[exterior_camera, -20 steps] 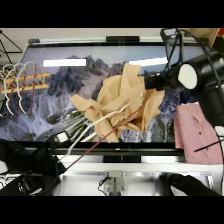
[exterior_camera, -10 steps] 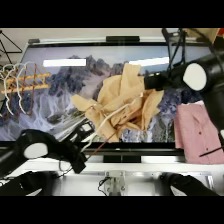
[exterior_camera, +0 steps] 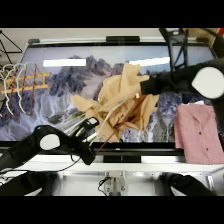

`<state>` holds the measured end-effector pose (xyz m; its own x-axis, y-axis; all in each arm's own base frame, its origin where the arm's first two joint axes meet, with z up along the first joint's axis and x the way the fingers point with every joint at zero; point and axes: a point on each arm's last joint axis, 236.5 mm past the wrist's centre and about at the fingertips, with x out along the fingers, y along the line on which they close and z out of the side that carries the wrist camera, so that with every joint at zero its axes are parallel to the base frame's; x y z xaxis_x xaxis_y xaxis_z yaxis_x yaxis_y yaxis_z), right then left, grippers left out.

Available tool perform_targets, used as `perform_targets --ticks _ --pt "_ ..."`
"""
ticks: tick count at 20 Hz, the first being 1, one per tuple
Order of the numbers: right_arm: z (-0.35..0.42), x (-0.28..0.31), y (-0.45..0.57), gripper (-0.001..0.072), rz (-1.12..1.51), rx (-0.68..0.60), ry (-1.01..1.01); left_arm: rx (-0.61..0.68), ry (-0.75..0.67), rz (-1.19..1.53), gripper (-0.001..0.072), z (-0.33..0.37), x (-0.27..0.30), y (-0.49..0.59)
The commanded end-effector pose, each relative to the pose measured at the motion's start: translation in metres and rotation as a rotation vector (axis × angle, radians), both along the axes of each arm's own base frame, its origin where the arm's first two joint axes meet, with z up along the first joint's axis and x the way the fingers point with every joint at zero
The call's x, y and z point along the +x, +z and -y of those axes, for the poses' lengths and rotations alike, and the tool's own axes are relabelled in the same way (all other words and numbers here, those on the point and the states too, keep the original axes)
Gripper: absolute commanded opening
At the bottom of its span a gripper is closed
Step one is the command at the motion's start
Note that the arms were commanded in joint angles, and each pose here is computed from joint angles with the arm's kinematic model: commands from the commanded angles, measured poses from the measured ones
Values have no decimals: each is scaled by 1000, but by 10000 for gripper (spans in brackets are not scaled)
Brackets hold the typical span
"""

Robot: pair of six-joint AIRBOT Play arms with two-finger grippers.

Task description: Fold the shirts.

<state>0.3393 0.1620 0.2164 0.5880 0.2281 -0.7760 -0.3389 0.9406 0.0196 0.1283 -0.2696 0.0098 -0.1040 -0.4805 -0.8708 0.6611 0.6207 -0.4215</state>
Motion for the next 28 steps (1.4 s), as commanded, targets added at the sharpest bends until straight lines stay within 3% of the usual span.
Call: perform_targets --ticks 1,7,13,18,21,26,28 --pt "15 -15 15 72 31 -36 -19 42 35 11 53 -20 4 11" --pt "7 -26 21 72 22 23 -4 147 -6 -18 53 -60 -23 21" --pt "-26 -36 27 72 -1 144 81 338 181 36 53 -103 2 10" --pt "-68 -39 51 71 27 341 150 215 202 155 53 -73 34 14" --pt "-64 -33 48 71 32 322 135 149 98 208 53 -55 34 19" --pt "-24 -14 38 71 88 159 35 333 -83 180 53 -106 4 15" --pt "-17 -11 38 71 100 133 19 332 -102 222 53 -113 4 22"
